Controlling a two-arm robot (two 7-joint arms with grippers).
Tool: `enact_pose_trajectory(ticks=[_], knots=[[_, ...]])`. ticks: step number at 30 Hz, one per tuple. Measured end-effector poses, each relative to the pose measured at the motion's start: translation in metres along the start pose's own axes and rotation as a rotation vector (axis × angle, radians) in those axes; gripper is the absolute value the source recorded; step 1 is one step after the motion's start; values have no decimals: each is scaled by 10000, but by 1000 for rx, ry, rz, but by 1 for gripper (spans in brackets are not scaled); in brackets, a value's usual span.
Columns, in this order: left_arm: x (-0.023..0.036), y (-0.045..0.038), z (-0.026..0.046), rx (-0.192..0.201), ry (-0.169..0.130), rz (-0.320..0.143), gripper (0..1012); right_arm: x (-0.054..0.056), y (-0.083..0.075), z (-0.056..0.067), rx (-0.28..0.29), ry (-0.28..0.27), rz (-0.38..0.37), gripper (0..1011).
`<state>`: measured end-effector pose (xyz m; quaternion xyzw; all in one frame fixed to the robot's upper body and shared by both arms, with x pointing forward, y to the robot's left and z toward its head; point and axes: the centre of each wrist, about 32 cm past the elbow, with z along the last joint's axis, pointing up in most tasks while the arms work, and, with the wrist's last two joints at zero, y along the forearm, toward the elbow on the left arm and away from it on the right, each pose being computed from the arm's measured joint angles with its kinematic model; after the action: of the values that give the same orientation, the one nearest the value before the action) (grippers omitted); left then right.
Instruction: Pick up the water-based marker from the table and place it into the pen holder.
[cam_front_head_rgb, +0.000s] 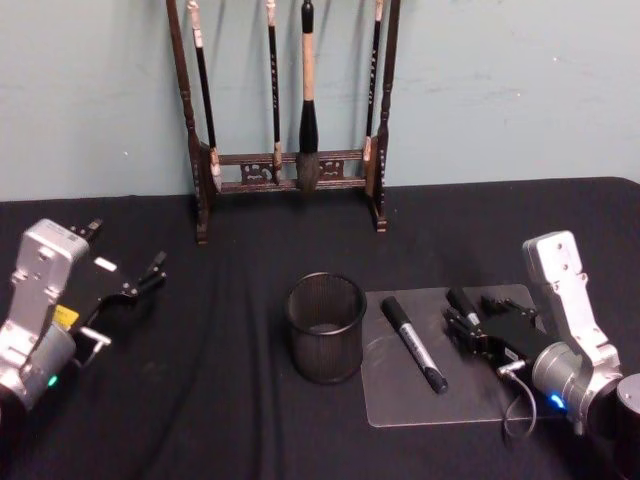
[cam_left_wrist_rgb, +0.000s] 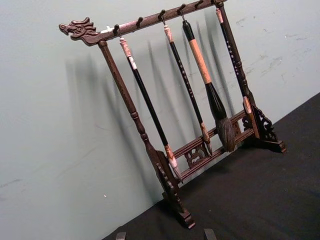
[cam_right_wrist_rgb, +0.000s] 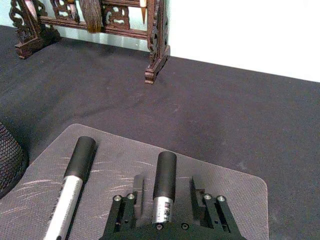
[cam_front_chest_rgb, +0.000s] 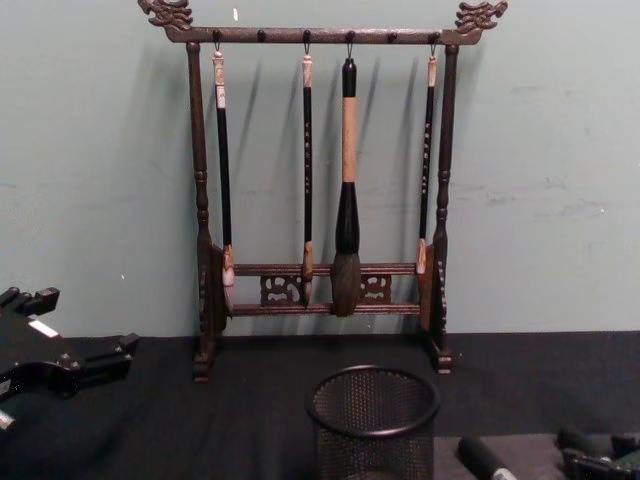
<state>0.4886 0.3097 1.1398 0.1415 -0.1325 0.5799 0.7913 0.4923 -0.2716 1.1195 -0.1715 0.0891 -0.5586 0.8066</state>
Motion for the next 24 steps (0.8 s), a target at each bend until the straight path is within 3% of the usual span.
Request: enact_pose_trajectory(ticks=[1,8,10,24], knots=[[0,0,0,0,0,0,1009,0,0,0,0,0,0,573],[0,0,0,0,0,0,1009,0,0,0,0,1,0,367],[0,0,0,0,0,0,1009,0,0,0,0,1,0,244],[0,0,0,0,0,0,1009,16,-7,-9,17,-1,10,239]])
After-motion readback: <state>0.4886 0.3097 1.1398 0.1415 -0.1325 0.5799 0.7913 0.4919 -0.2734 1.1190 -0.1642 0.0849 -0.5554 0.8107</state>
